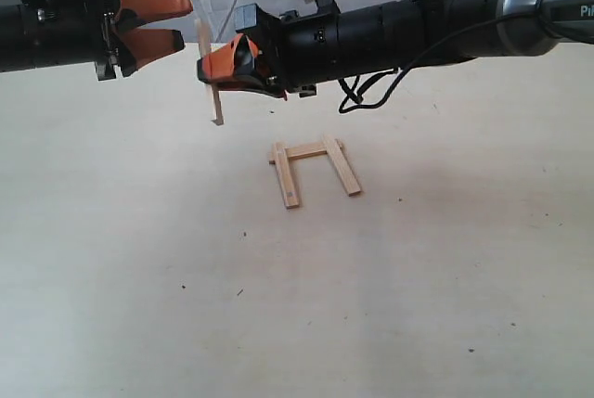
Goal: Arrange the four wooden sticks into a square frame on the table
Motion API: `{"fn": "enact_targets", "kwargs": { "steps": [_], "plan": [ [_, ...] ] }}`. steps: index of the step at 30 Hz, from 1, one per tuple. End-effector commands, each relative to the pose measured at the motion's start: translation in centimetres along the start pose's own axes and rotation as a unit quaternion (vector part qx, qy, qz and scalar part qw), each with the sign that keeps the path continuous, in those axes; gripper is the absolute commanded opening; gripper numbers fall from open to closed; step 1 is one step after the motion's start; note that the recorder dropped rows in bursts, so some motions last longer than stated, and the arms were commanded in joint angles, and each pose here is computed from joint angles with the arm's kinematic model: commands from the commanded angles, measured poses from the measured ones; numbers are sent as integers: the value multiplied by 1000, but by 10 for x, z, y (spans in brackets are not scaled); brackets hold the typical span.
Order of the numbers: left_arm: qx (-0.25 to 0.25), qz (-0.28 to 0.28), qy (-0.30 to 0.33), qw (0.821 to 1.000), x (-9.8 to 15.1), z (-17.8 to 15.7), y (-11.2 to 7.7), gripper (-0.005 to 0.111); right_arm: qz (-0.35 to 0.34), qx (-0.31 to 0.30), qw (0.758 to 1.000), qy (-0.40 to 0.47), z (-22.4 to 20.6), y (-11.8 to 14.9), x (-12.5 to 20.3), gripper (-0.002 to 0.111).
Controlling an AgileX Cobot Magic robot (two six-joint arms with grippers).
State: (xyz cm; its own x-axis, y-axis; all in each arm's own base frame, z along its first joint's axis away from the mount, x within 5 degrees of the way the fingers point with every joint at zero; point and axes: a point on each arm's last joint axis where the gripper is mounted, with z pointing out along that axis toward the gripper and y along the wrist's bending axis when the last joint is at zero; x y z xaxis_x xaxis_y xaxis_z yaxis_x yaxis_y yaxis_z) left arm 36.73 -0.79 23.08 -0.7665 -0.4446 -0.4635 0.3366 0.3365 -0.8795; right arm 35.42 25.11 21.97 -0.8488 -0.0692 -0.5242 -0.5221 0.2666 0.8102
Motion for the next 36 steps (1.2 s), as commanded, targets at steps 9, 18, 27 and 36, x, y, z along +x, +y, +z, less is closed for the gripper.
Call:
{"fn": "enact_targets", "kwargs": {
  "steps": [9,18,27,36],
  "plan": [
    [-21,0,-9,1000,-3,-2,5,51,-318,202,894,241,-38,6,6,-1],
    [-193,100,28,976,10,57,6,0,-437,223,791,365,-47,-22,16,-1],
    [-231,57,125,963,22,125,33,0,-500,184,741,409,-24,-47,31,-1],
    [-237,6,170,956,48,144,77,0,-506,208,736,399,-14,-70,33,-1]
  ]
}}
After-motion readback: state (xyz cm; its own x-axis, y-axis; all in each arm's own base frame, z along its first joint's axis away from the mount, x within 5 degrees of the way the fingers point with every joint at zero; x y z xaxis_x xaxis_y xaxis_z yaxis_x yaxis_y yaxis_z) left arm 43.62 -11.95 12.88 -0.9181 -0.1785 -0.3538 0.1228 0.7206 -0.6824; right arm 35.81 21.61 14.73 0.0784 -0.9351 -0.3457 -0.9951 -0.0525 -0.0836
